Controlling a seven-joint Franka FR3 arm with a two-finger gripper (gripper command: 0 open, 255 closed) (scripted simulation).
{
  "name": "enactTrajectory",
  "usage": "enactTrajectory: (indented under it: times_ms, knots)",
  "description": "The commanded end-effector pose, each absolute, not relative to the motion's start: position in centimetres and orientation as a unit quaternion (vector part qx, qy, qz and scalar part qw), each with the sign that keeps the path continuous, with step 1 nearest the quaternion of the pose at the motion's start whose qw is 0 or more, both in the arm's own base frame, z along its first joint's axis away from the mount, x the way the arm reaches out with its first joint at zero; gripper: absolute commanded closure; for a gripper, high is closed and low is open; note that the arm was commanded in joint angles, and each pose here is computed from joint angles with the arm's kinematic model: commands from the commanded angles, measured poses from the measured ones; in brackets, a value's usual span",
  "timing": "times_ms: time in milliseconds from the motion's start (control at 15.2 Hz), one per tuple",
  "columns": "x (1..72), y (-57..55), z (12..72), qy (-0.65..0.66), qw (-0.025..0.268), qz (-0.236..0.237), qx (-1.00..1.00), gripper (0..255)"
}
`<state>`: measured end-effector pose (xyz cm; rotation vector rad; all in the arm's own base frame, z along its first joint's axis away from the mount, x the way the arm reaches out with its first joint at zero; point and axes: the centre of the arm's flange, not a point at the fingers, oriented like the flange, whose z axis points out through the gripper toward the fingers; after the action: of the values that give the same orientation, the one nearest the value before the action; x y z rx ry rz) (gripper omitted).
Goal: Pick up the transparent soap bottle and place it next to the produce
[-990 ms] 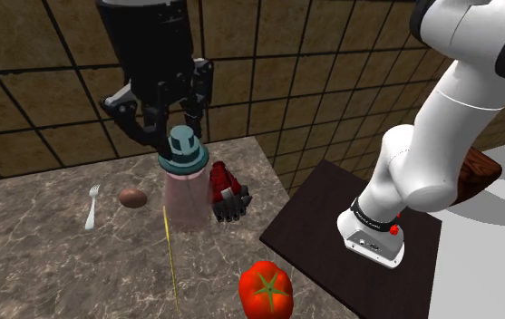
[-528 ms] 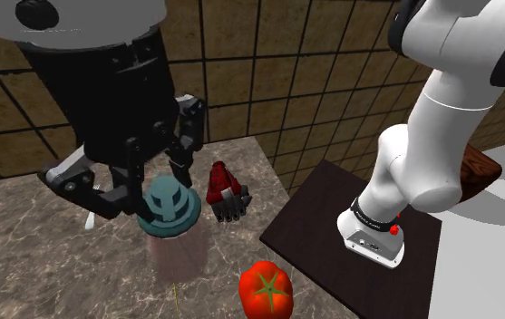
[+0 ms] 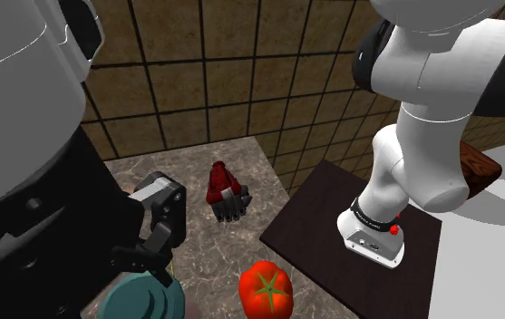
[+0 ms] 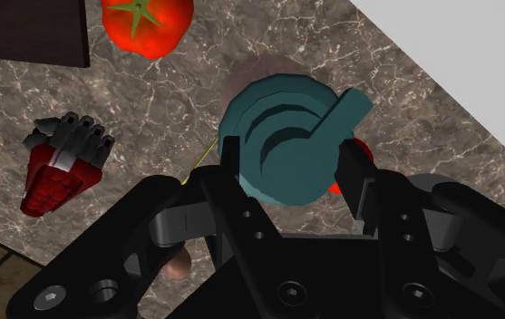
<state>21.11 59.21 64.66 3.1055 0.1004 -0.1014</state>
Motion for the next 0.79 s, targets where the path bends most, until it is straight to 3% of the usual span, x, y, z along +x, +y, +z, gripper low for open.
enactTrajectory:
  times_ms: [0, 726]
  knots:
    - [20.7, 59.6, 64.0, 0.031, 0.016, -0.032, 0.999, 255]
    - [20.7, 59.6, 58.2, 0.031, 0.016, -0.032, 0.999, 255]
